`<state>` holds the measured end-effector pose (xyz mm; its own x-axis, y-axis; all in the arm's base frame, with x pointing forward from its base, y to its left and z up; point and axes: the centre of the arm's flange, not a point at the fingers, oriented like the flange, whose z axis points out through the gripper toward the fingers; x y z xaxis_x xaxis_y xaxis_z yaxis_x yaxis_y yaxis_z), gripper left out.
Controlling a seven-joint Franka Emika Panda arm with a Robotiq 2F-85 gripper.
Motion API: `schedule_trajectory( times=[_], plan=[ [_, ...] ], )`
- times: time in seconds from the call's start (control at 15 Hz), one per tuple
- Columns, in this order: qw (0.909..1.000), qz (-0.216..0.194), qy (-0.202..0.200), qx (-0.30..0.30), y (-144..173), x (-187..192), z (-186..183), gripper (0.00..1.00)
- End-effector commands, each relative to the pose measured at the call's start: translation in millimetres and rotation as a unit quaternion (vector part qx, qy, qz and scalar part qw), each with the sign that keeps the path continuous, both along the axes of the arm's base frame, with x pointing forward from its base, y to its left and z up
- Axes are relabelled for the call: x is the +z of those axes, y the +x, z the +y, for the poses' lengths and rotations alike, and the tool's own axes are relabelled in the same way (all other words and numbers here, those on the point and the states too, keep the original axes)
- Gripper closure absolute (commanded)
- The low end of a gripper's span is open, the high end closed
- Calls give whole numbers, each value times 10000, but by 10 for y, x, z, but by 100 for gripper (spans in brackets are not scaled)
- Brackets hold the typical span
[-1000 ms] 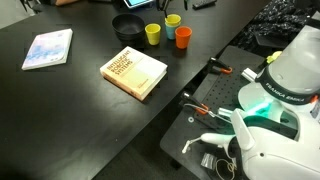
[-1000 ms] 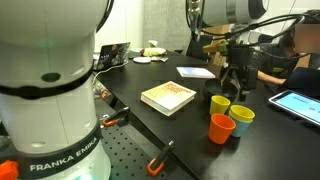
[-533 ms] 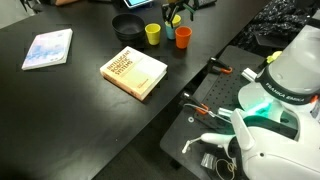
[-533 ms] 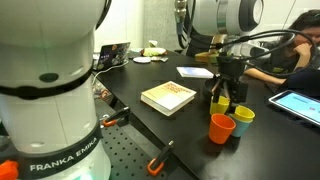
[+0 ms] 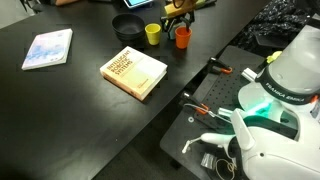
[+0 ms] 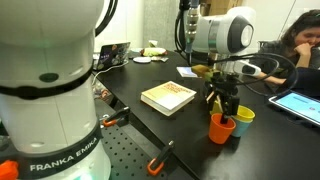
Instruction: Stack the four cups together.
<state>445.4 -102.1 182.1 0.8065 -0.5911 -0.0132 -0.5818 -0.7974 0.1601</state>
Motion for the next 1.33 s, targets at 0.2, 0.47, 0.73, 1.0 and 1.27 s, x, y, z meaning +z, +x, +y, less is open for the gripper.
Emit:
schedule_trajectory(
  times=[0.2,0.47,0.73,1.0,1.27],
  plan=[
    [9993,-205,195,229,64,-57,-12,49],
    [9992,-220,197,285,70,-23,5,80],
    [9997,-115,67,211,72,6,13,100],
    [9997,55,-215,99,79,160,47,96],
    [9988,-6,-455,166,241,486,189,96]
  ],
)
